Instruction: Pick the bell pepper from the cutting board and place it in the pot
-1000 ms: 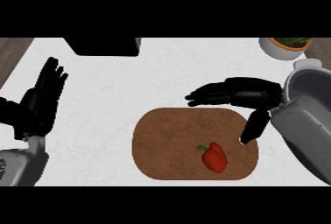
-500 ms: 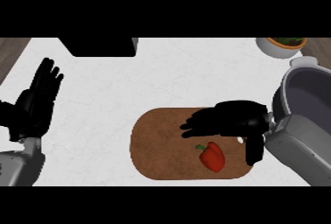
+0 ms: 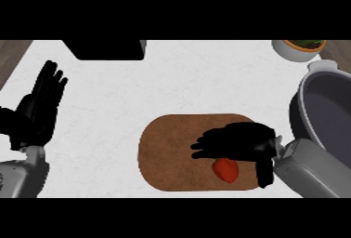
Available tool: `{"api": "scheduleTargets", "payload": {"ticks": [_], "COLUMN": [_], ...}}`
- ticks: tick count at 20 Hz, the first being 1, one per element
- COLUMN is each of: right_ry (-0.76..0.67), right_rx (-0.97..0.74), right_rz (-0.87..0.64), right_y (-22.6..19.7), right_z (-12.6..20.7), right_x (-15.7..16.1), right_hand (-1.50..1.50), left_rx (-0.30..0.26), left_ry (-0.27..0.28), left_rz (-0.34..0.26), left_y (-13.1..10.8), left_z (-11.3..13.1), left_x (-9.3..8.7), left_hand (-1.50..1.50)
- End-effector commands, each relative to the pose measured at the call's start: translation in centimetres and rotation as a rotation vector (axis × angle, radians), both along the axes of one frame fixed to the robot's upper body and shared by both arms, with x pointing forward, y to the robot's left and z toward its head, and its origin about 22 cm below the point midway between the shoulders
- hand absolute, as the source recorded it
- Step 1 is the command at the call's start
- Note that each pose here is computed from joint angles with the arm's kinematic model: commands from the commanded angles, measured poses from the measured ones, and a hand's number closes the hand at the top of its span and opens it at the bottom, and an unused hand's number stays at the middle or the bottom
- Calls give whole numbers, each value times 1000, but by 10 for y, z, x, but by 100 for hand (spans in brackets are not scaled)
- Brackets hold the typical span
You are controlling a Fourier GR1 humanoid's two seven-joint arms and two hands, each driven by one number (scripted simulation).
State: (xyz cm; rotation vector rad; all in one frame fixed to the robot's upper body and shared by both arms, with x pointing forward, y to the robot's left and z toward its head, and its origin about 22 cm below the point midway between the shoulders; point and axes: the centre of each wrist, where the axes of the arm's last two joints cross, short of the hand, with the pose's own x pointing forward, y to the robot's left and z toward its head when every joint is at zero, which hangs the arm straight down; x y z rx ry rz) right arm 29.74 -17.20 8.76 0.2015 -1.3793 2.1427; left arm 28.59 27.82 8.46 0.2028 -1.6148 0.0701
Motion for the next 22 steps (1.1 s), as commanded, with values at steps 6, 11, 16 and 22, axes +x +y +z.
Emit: {"api": "scheduleTargets", "payload": {"ticks": [6, 11, 16, 22], "right_ry": [-17, -5, -50, -12], "right_rx": [-21, -42, -66, -70], "right_rz": [-2, -8, -40, -6], "right_y": [0, 3, 12, 8], "right_z": [-23, -43, -42, -74], "right_x": [-3, 6, -9, 18], "right_hand": [-150, -150, -150, -150], "left_rx": [9, 10, 19, 4], "left_ry": [3, -3, 5, 12], "left_rz": [-1, -4, -18, -1], "left_y": [4, -1, -5, 7], "left_z": [-15, -15, 12, -5], "left_x": [-7, 4, -3, -4], "left_hand": [0, 0, 0, 0]}}
